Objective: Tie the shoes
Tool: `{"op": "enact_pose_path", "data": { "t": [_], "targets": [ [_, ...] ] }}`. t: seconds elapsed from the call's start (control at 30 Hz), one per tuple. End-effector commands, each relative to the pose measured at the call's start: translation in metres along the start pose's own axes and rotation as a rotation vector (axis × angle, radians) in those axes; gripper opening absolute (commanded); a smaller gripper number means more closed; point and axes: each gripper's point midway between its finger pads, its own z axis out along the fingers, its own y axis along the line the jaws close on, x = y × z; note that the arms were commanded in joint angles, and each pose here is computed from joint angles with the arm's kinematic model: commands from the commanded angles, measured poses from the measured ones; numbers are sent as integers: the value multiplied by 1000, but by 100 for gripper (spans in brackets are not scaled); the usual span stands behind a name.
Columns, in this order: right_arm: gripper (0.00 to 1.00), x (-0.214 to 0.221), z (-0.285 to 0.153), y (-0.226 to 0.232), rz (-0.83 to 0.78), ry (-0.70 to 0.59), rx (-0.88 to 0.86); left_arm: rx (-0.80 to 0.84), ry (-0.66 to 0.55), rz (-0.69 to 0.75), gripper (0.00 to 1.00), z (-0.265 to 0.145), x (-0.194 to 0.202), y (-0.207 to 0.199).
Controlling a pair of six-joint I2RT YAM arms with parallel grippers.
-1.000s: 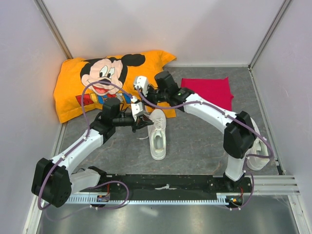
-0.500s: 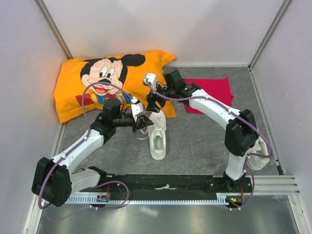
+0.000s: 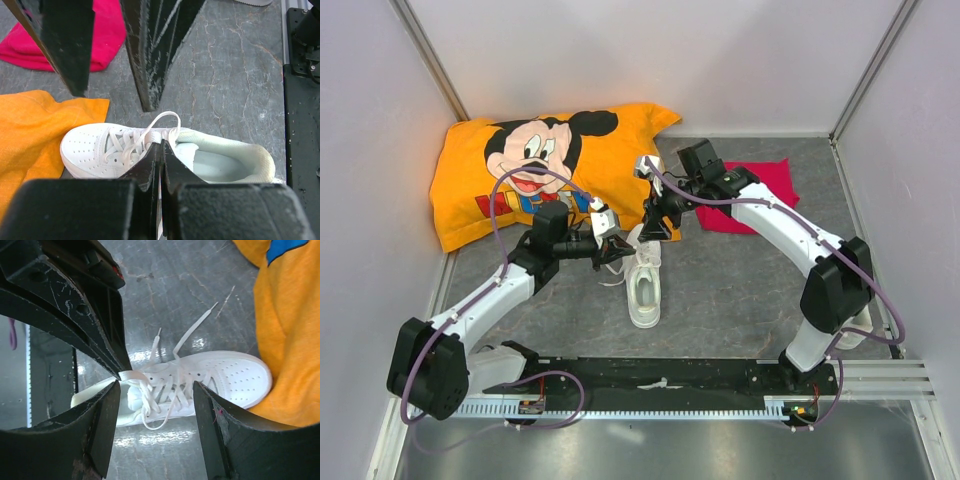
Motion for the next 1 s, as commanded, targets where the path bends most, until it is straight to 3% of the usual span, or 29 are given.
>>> {"op": "enact_pose_path", "data": {
  "t": [0.0, 0.47, 0.67, 0.87, 0.97],
  "targets": [
    [65, 3, 7, 17, 38, -2, -105, 8, -33, 72, 2, 3, -8, 3],
    [52, 19, 21, 32, 59, 33, -193, 25, -35, 76, 2, 5, -7, 2],
    [31, 18, 21, 35, 43, 27, -207, 41, -39, 77, 2, 5, -7, 0],
    [2, 17, 19, 34, 11, 22, -201, 51, -34, 85, 2, 6, -3, -2],
    [0, 16, 18, 33, 0, 21, -191, 54, -27, 89, 1, 5, -1, -2]
  ]
}}
